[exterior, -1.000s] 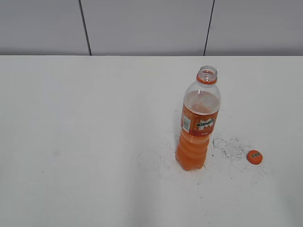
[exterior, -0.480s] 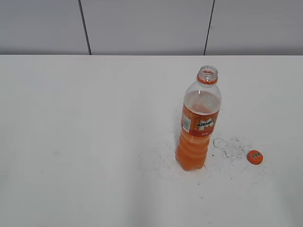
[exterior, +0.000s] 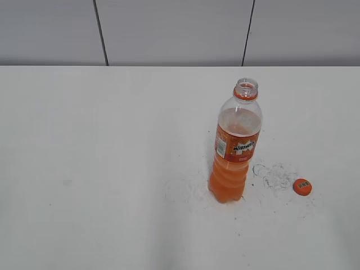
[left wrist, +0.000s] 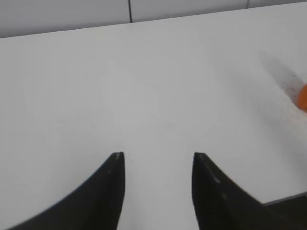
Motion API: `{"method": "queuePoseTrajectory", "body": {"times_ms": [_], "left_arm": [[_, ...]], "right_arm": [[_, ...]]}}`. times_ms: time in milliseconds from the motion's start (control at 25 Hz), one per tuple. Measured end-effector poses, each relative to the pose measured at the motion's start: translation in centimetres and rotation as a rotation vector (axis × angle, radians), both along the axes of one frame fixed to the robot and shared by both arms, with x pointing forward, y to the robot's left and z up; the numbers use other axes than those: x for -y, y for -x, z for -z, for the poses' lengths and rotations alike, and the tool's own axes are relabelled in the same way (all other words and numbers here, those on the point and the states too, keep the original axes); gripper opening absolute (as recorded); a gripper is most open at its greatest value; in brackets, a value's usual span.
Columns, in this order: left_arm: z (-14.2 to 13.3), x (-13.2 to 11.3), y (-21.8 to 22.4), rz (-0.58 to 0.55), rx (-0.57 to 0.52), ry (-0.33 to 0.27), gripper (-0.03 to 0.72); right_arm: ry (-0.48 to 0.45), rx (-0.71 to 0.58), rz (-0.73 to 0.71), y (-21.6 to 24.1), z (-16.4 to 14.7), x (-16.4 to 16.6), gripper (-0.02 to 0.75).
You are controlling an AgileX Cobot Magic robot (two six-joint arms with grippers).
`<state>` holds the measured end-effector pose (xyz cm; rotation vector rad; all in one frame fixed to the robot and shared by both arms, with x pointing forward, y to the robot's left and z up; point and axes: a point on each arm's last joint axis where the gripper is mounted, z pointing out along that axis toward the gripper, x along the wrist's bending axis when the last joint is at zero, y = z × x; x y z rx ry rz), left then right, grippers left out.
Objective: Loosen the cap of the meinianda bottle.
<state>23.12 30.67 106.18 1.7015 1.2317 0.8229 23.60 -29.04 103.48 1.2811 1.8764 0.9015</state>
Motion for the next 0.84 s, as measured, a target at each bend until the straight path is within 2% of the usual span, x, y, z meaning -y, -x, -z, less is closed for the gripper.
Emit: {"method": "queuePoseTrajectory", "body": {"times_ms": [440,840], "left_arm": [[0.01,0.23,0.15,-0.263,-0.001,0.001,0.361],[0.0,0.26,0.16,-0.293,0.0,-0.005,0.318]], "right_arm": [[-0.001,0.001,0.032,-0.02,0.0,-0.02,0.566],[-0.001,0.001,0.032,-0.02,0.0,-0.02,0.566]]}}
